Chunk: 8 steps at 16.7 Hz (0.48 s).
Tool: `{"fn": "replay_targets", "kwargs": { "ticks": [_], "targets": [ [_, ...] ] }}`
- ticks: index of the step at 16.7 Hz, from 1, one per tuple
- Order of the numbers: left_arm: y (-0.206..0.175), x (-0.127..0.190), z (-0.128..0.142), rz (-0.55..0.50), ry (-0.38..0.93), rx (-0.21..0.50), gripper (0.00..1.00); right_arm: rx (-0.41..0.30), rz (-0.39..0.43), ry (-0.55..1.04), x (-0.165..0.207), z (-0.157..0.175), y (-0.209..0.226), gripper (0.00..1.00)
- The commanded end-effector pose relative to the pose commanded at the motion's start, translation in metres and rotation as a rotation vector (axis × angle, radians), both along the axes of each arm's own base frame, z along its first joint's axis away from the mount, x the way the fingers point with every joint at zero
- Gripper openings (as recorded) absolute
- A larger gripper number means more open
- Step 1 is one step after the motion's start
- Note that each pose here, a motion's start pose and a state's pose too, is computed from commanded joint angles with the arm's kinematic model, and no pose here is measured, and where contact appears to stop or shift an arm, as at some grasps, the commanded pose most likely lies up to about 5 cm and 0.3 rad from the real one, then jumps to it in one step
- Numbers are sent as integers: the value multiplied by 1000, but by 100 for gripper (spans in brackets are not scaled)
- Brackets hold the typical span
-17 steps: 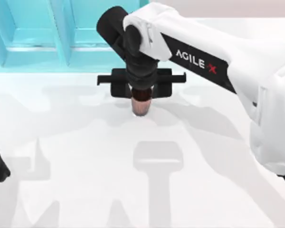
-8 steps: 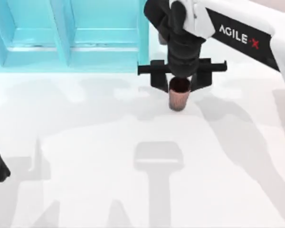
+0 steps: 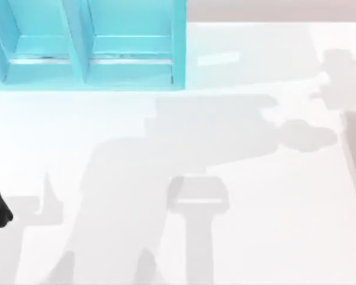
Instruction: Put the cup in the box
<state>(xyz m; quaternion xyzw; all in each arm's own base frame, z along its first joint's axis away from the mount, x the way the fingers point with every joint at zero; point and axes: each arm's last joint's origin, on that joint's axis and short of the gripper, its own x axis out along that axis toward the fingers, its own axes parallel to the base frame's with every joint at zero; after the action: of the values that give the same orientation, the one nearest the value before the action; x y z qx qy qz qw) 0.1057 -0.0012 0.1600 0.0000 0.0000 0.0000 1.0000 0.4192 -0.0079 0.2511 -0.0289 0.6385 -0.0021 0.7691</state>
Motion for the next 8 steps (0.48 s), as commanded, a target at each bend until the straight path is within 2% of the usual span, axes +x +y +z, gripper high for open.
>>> {"fn": "replay_targets", "kwargs": {
  "ticks": [2,4,8],
  "targets": [
    [0,0,0,0,0,0,100,-14,-5,-20,-37,22,-60,0],
    [0,0,0,0,0,0,100,-16,-14,-19,-75,33,-98,0],
    [0,0,0,0,0,0,100,-3,-37,8,-120,37,-129,0]
  ]
}}
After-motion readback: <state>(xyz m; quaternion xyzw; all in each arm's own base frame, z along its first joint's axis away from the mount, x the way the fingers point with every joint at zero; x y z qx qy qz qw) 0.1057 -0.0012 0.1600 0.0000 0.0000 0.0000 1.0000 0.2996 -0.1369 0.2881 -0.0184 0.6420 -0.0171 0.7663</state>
